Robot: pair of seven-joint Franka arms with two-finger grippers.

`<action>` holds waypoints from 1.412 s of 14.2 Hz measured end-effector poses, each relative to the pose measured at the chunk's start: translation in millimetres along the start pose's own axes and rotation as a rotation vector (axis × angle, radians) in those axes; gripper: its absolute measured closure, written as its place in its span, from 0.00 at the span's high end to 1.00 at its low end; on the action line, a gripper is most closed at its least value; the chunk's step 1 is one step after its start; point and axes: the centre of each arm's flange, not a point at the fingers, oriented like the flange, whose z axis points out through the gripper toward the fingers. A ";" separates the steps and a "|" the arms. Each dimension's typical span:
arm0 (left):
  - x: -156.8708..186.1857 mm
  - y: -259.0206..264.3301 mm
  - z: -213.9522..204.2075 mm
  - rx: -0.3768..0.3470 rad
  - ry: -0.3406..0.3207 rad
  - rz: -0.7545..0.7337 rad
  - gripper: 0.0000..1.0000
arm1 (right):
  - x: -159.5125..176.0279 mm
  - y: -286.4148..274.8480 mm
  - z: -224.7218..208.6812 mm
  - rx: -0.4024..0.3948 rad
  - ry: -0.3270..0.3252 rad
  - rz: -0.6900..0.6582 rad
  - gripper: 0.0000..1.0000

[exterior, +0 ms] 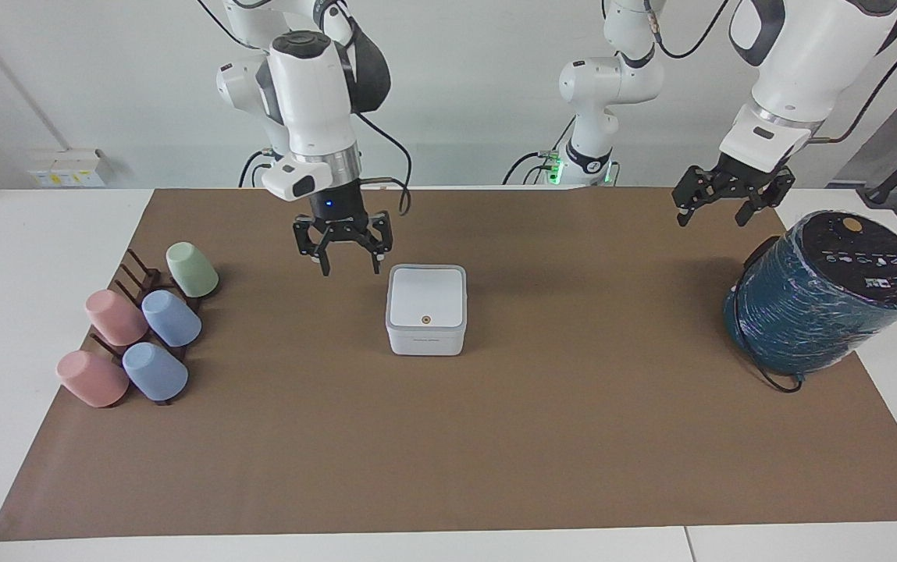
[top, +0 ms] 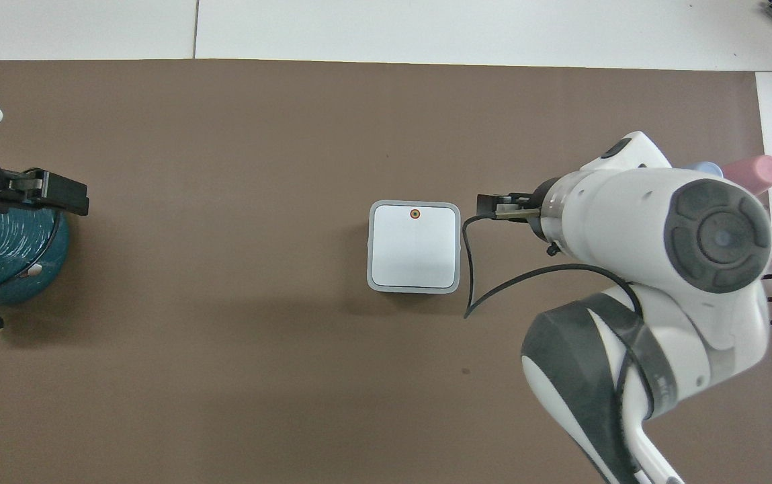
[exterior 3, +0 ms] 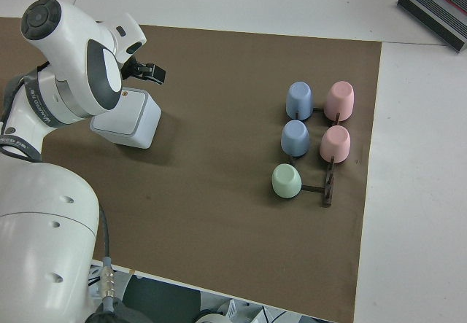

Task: Close trash can lid

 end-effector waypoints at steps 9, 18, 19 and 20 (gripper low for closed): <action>0.0 0.0 0.0 0.000 0.000 0.000 1.00 | 5.9 122.2 -28.0 -0.044 -0.156 0.054 1.00; 0.0 0.0 0.0 0.000 0.000 0.000 1.00 | 20.0 183.4 -93.7 -0.060 -0.176 0.106 1.00; 0.0 0.0 0.0 0.000 0.000 0.000 1.00 | 20.1 185.9 -103.9 -0.062 -0.183 0.110 1.00; 0.0 0.0 0.0 0.000 0.000 0.000 1.00 | 20.0 187.7 -112.5 -0.063 -0.189 0.111 1.00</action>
